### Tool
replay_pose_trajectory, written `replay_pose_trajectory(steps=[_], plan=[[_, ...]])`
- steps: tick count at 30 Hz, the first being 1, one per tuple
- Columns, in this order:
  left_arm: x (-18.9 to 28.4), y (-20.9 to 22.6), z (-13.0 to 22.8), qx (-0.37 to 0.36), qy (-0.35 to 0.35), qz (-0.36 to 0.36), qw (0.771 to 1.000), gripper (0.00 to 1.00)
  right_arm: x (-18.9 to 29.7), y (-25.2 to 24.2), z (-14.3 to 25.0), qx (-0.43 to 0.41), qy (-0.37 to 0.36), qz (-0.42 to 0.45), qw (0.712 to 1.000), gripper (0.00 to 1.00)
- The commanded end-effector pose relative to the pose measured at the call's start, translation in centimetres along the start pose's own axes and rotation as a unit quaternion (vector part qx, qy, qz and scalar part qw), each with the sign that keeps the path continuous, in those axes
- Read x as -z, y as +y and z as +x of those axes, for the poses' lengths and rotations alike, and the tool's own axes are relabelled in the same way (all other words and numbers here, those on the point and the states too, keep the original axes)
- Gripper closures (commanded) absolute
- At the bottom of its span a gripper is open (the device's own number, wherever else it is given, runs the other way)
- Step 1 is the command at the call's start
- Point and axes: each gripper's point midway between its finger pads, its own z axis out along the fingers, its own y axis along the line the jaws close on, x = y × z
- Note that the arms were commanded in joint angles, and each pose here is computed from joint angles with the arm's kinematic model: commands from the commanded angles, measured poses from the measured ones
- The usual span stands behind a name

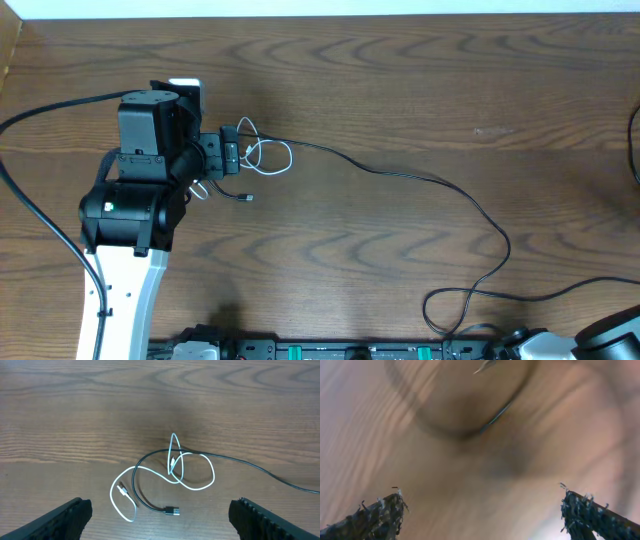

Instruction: Untangle cables

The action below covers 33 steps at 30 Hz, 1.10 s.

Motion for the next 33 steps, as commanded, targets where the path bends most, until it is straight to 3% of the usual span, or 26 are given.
replay_pose_trajectory(steps=[1,5,11,18,33], plan=[[0.2,0.0,-0.3,-0.003,-0.005,0.001,1.000,0.08,-0.4,7.4,3.9,0.043,0.074,-0.088,0.992,0.01],[0.2,0.0,-0.3,-0.003,-0.005,0.001,1.000,0.08,0.0,13.7,9.7,0.110,0.159,-0.129,0.973,0.01],[0.2,0.0,-0.3,-0.003,-0.005,0.001,1.000,0.08,0.8,19.0,15.6,0.178,0.212,-0.136,0.951,0.01],[0.2,0.0,-0.3,-0.003,-0.005,0.001,1.000,0.08,1.9,22.3,18.8,0.226,0.232,-0.162,0.932,0.01],[0.2,0.0,-0.3,-0.003,-0.005,0.001,1.000,0.08,2.6,24.0,20.9,0.272,0.233,-0.164,0.919,0.01]])
